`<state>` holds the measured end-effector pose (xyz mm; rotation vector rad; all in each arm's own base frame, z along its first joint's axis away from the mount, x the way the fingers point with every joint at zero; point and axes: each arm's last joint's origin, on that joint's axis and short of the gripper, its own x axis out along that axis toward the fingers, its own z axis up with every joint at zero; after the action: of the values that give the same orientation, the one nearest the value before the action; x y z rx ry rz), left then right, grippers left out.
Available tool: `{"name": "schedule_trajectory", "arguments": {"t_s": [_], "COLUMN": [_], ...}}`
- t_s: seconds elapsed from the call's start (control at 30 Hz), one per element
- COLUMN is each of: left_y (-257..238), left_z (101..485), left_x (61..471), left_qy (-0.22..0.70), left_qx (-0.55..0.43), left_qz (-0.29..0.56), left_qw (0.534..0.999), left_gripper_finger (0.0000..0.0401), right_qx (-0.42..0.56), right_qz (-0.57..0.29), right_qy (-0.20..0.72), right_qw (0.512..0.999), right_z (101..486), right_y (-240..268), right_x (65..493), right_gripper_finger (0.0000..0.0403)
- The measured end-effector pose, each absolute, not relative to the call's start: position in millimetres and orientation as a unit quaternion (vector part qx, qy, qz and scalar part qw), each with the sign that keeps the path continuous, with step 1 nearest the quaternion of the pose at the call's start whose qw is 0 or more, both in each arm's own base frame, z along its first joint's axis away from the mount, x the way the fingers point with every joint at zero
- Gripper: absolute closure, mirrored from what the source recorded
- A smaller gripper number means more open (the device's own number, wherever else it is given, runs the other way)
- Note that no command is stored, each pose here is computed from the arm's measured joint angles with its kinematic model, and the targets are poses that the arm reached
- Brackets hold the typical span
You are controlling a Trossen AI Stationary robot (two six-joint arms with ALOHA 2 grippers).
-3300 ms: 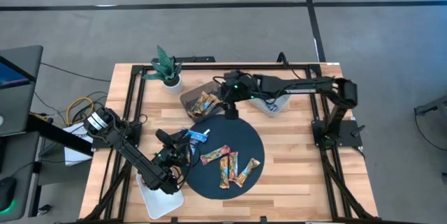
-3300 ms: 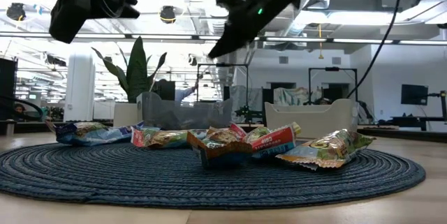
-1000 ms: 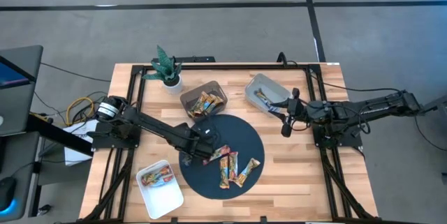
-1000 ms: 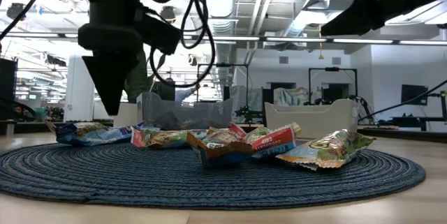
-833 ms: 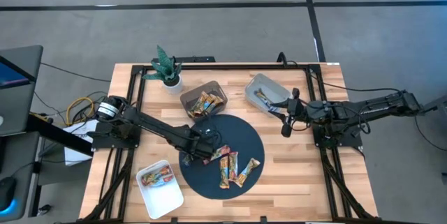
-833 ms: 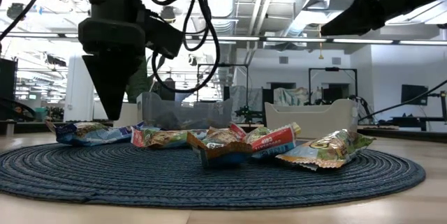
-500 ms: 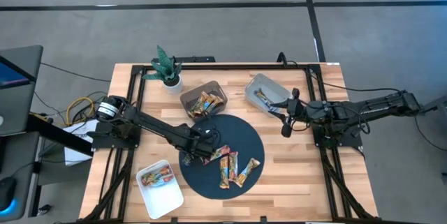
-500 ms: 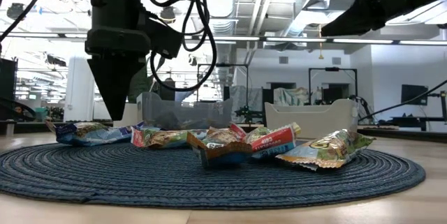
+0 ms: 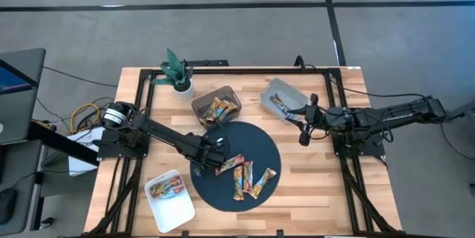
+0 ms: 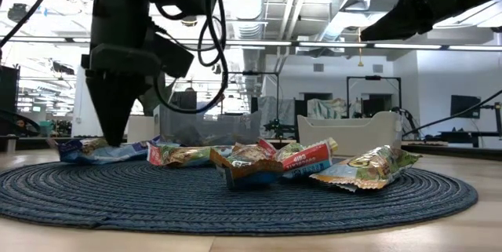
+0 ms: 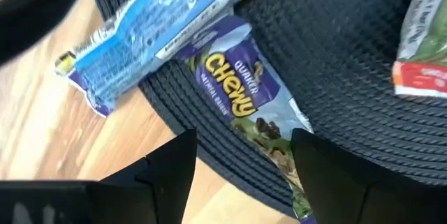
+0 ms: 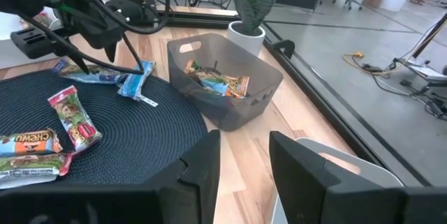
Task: Pick and place Granola Bars by type
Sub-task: Put the blue granola bar into the gray bin
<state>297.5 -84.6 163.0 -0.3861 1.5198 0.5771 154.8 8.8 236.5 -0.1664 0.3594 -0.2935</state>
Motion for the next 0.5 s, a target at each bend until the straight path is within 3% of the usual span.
{"name": "schedule_trajectory", "arguments": {"t_s": [0.5], "left_y": [-88.0], "left_z": [161.4], "left_x": [305.7], "left_qy": [0.662], "left_qx": [-0.193], "left_qz": [0.208], "left_qw": [0.694], "left_gripper_finger": [0.0172], "right_qx": [-0.083], "right_qz": [-0.145], "right_qy": [0.179], "right_qw": [0.97], "right_z": [236.2], "right_y": [8.8], "right_x": [155.0], "right_gripper_finger": [0.0285]}}
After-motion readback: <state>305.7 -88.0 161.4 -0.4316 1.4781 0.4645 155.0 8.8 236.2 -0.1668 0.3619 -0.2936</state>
